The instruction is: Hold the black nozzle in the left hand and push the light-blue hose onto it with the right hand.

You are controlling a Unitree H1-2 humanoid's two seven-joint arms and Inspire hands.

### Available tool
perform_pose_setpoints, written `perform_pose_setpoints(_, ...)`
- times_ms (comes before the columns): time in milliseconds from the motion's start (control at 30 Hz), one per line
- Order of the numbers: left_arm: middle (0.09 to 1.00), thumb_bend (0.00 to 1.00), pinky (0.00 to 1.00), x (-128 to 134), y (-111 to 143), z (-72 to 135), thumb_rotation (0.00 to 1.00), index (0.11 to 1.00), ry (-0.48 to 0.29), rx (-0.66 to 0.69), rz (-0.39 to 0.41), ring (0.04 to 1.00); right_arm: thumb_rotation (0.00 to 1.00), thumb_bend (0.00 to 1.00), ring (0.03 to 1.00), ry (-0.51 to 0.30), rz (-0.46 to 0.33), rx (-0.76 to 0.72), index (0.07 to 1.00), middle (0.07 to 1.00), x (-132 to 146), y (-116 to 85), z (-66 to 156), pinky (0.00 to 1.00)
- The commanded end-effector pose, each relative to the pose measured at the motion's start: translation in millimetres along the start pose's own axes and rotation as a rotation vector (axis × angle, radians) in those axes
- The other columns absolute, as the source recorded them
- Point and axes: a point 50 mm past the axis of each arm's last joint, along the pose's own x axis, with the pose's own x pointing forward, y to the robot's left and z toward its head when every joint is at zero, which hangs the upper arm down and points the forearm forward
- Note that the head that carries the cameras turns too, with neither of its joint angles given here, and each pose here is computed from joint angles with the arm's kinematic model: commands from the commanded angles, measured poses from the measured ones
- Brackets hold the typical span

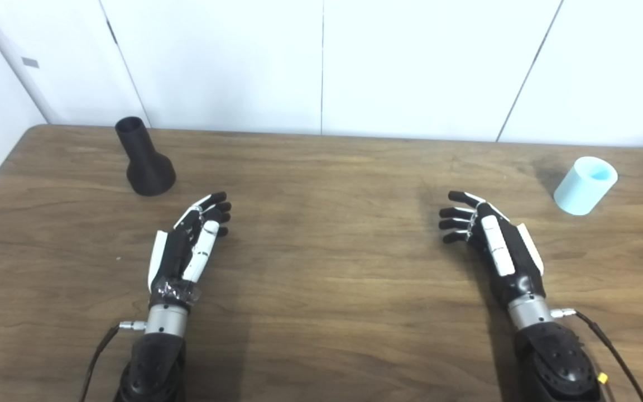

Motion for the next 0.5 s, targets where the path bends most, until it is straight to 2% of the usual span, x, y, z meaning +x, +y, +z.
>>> perform_pose_setpoints(0, 0.794, 0.37, 0.78, 0, -4, -1, 0.71, 0.808, 0.005, -0.002, -0.007, 0.785, 0.94, 0.33, 0.637, -0.01, 0.0, -0.001, 0.745, 0.664, 5, 1, 0, 0.53)
perform_pose_setpoints(167, 0.798, 0.37, 0.78, 0, -6, -2, 0.7, 0.808, 0.001, 0.008, -0.006, 0.791, 0.94, 0.35, 0.64, -0.005, -0.005, 0.003, 0.757, 0.664, 4, -1, -1, 0.52)
perform_pose_setpoints(267, 0.796, 0.38, 0.77, -1, -9, -2, 0.66, 0.807, 0.0, 0.008, 0.003, 0.789, 0.92, 0.37, 0.636, 0.001, -0.01, 0.004, 0.757, 0.657, 4, -3, -2, 0.53)
perform_pose_setpoints(467, 0.795, 0.43, 0.71, -1, -14, -5, 0.64, 0.821, -0.004, 0.033, 0.014, 0.776, 0.92, 0.36, 0.656, 0.006, -0.006, 0.017, 0.772, 0.67, 5, -8, -6, 0.55)
